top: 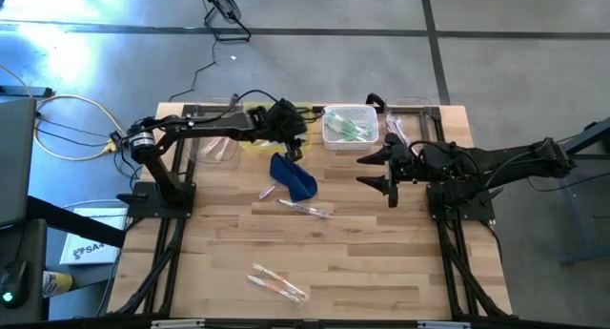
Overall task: Pick & Place Toothbrushes
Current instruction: Put the orange toothbrush into the left transparent bin
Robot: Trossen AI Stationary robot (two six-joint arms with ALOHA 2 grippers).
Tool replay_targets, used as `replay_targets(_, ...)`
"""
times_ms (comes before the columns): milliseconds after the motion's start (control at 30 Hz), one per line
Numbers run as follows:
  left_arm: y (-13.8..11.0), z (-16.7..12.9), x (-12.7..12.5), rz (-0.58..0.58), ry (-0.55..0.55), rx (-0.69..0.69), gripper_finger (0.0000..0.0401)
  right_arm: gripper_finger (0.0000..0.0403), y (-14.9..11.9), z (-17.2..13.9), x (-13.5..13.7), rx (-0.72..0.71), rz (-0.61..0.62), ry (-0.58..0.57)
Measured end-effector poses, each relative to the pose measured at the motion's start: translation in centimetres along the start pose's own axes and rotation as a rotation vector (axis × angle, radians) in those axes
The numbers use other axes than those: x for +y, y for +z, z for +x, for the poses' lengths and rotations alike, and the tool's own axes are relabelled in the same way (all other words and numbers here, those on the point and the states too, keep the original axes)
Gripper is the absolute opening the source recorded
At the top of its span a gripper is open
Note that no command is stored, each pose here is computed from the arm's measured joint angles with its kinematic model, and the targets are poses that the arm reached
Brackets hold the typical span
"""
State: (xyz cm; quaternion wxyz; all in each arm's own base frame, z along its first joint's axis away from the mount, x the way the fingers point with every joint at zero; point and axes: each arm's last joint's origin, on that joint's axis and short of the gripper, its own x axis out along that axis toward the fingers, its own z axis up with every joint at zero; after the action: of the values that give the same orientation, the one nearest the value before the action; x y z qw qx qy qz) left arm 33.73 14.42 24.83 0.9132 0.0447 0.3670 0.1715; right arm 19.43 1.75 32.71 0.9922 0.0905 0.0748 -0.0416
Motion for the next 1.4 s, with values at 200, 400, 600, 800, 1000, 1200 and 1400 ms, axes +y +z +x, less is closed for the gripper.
replay_targets(200, 2.4, -2.9, -1.2, 0.092, 0.01, -0.181, 0.0152, 0.0234, 0.0, 0.0, 0.0, 0.001, 0.008, 0.001)
replay_targets(400, 3.8, -5.8, -1.4, 0.157, 0.039, -0.298, 0.0152, 0.0234, 0.0, 0.0, 0.0, 0.001, 0.011, 0.002)
replay_targets(600, 4.5, -7.9, -2.2, 0.226, 0.039, -0.358, 0.0152, 0.0234, 0.0, 0.0, 0.0, 0.001, 0.009, 0.001)
replay_targets(800, 5.2, -9.2, -4.5, 0.322, 0.086, -0.397, 0.0152, 0.0234, 0.0, 0.0, 0.0, 0.003, 0.008, 0.0)
replay_targets(1000, 5.5, -9.6, -6.8, 0.401, 0.057, -0.465, 0.0152, 0.0234, -0.1, 0.0, 0.0, 0.011, 0.006, -0.002)
replay_targets(1200, 5.7, -10.1, -8.5, 0.467, -0.008, -0.574, 0.0152, 0.0234, -0.3, 0.0, -0.1, 0.028, 0.003, -0.005)
replay_targets(1400, 5.0, -11.6, -8.3, 0.477, -0.019, -0.61, 0.0152, 0.0234, -0.4, 0.0, -0.1, 0.042, 0.002, -0.007)
